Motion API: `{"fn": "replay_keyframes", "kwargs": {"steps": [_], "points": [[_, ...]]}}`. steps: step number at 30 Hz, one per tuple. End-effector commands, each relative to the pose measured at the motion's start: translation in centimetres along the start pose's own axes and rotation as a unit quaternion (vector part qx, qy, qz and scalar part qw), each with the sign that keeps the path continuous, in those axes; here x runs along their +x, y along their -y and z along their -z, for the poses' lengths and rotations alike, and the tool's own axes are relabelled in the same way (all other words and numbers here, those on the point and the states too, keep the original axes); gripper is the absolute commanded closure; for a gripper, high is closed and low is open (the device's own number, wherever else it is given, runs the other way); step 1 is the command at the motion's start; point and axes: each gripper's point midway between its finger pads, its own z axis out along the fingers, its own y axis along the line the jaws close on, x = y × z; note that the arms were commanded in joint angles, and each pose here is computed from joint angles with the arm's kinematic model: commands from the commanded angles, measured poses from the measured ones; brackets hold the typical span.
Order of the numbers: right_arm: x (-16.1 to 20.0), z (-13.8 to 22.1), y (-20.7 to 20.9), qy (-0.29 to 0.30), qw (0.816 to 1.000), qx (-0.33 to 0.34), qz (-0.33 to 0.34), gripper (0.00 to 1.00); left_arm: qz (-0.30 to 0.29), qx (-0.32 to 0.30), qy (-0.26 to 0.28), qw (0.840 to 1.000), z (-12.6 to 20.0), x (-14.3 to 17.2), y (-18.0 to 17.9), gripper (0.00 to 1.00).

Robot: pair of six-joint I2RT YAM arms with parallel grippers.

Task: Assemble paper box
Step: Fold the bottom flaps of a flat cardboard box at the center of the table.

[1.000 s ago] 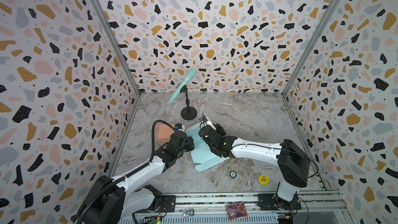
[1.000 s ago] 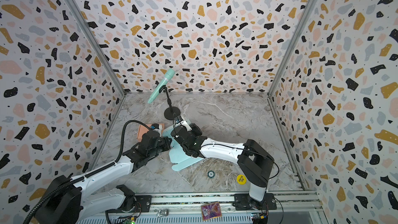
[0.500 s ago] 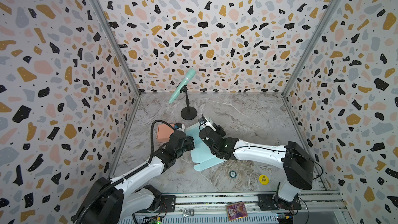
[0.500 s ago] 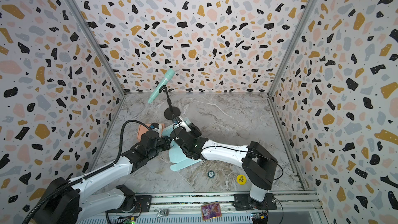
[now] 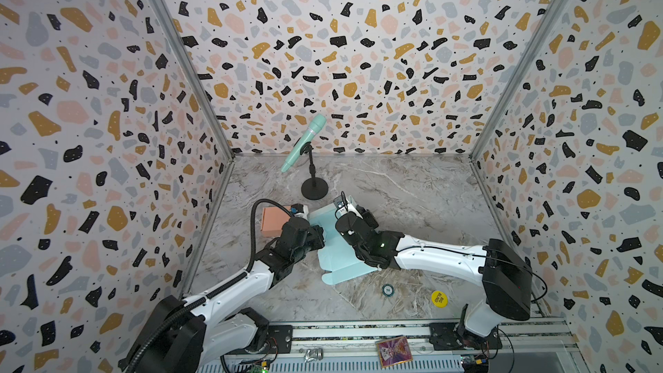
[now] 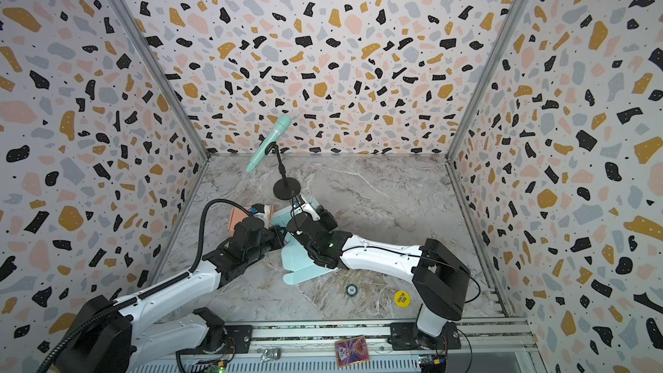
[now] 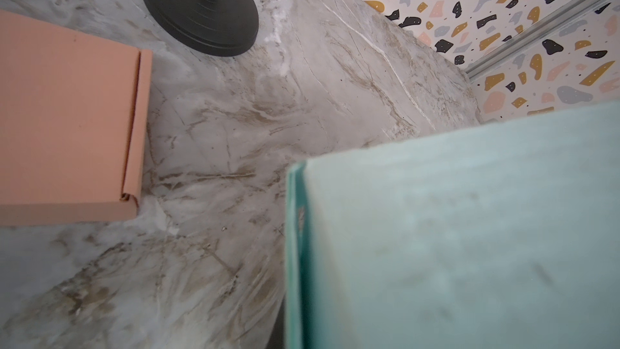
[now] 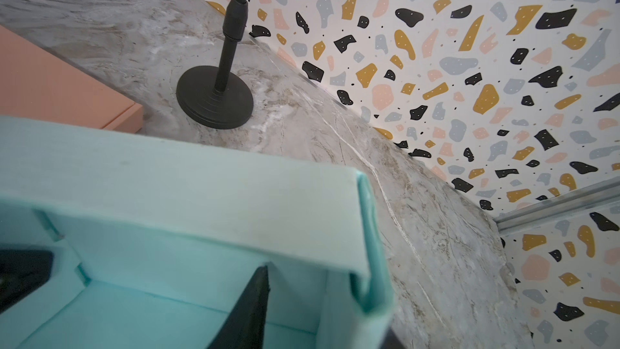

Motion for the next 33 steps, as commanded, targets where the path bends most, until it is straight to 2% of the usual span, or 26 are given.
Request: {"fn": "replay_keyframes", "kwargs": {"steps": [1,5,14,20,23,25,33], "points": [[-0.9,1.4,-1.4,0.015,0.998,-0.051,-0.031,0.6,-0.016,0.074,0.031,0.997,0.7,-1.7,3.6,1.0],[-0.8,1.7,-1.1,0.016,0.998,-0.053,-0.036,0.56,-0.016,0.071,0.032,0.997,0.6,-1.7,3.4,1.0],[-0.2,2.8,-0.9,0.023,0.996,-0.068,-0.051,0.35,-0.02,0.055,0.024,0.998,0.1,-1.0,2.6,1.0],[0.2,4.6,-0.6,0.037,0.991,-0.103,-0.075,0.22,-0.039,0.03,0.02,0.999,-0.4,-0.4,1.4,1.0],[0.0,6.0,-1.0,0.052,0.986,-0.138,-0.082,0.19,-0.055,0.019,0.02,0.998,-0.7,-0.2,0.7,1.0],[-0.1,7.2,-1.3,0.067,0.981,-0.161,-0.082,0.14,-0.072,0.015,0.018,0.997,-0.9,0.0,0.5,1.0],[-1.6,12.2,0.3,0.135,0.954,-0.236,-0.125,0.12,-0.145,0.02,-0.014,0.989,-2.2,1.0,0.7,1.0]]}}
